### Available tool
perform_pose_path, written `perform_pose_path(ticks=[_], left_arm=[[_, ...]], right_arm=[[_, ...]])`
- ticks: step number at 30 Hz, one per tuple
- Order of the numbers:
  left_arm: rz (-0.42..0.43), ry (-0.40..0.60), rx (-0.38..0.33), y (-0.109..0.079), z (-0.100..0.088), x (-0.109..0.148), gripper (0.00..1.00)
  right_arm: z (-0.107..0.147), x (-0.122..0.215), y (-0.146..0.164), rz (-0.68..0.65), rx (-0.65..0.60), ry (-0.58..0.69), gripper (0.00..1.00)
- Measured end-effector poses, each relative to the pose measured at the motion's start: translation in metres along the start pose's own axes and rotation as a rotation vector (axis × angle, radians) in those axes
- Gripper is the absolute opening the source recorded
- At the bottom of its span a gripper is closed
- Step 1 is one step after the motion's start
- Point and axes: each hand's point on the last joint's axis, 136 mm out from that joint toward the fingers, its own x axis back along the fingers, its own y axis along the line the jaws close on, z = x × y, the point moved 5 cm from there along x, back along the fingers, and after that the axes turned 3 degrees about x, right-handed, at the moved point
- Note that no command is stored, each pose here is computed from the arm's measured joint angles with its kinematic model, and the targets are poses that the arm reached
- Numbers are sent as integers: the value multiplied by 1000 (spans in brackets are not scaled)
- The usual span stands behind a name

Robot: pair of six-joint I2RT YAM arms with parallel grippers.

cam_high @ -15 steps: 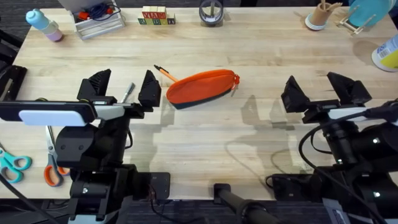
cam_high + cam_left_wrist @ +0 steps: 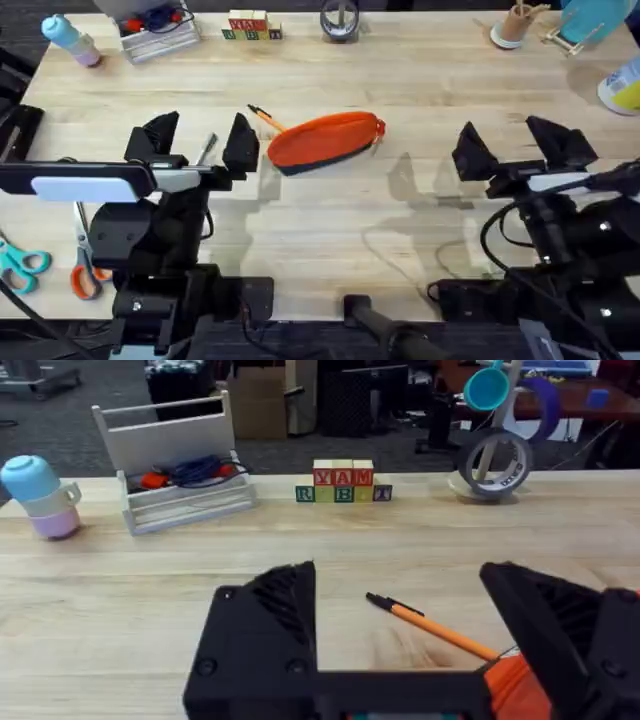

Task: Unzip the bag, pick up the pens from the table one at a time and place them inside, then zip the bag closed.

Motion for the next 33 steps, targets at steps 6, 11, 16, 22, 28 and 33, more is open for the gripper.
perform_pose_path(ticks=[6,11,16,22,28,33], left_arm=[[2,-39,0,0,-8,0,994],[2,-26,4,0,-6,0,993],[-2,36,12,-1,-11,6,993],[-6,79,17,-3,-48,20,992],[-14,198,18,-4,-71,21,991],[-26,309,45,-5,-88,14,991]], right_arm=[[-3,0,0,0,1,-13,997],[-5,0,0,1,1,-26,997],[-23,4,-1,2,-32,-56,997],[-52,8,-3,0,-75,-22,998],[-70,4,-4,-3,-87,150,998],[-95,-3,-6,-12,-42,266,998]])
